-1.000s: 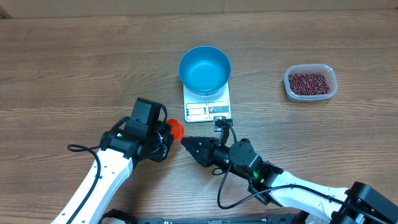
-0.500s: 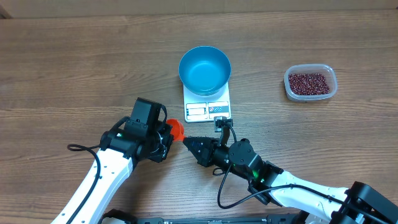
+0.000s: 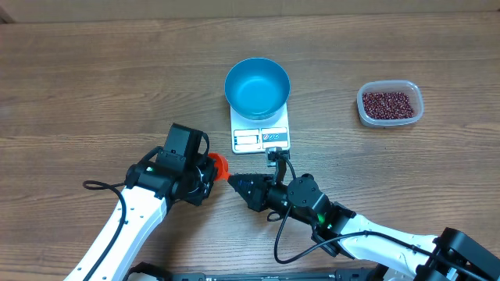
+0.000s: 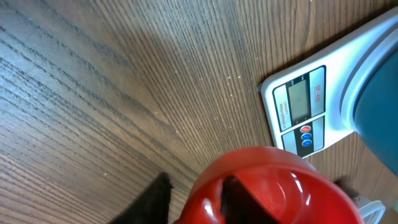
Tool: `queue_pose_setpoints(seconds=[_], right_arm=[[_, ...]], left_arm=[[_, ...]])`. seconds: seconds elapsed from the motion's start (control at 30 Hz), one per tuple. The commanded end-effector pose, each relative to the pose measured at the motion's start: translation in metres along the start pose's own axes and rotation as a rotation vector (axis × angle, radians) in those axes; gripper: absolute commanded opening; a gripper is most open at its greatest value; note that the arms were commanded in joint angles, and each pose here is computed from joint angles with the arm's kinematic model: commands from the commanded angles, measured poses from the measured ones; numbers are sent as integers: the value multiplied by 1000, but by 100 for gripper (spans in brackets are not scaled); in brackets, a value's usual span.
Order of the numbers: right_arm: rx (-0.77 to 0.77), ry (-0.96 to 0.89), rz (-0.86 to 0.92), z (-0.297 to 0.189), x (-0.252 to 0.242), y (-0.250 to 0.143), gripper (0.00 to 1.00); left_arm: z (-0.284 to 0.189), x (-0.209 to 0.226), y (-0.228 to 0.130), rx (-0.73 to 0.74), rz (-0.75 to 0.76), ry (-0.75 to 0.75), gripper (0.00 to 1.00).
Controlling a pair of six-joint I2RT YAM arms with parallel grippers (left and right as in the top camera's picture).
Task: Scoop item into bowl and weigh 150g on scale
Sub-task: 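Release the cup with the left gripper, holding the handle with right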
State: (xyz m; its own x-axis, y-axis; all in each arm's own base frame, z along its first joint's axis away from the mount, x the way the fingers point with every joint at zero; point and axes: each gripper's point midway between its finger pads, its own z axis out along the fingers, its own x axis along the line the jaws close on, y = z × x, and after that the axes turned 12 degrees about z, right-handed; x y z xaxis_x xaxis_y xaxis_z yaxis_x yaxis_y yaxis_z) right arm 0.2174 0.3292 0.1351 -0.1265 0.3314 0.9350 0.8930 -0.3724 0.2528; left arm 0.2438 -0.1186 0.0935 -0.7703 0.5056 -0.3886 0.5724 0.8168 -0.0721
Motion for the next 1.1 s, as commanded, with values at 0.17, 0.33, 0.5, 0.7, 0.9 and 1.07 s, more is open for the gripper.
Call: queue_pose_setpoints(seconds=[0.17, 0.33, 0.5, 0.7, 0.9, 1.07], right_arm=[[19, 17, -73, 1, 7, -2, 3], [41, 43, -65, 0, 12, -6, 4], [43, 50, -66, 0, 14, -6, 4], [41, 54, -67, 0, 15, -6, 4], [40, 54, -68, 0, 15, -6, 14], [13, 43, -68, 1, 13, -1, 26]], left_arm=[[-4, -3, 6, -44, 22, -6, 26], [-4, -3, 6, -44, 23, -6, 20], [-4, -5, 7, -48, 24, -17, 4], [-4, -4, 11, -72, 24, -11, 4], [-4, -2, 10, -69, 23, 0, 4], [-4, -2, 10, -70, 38, 0, 4]])
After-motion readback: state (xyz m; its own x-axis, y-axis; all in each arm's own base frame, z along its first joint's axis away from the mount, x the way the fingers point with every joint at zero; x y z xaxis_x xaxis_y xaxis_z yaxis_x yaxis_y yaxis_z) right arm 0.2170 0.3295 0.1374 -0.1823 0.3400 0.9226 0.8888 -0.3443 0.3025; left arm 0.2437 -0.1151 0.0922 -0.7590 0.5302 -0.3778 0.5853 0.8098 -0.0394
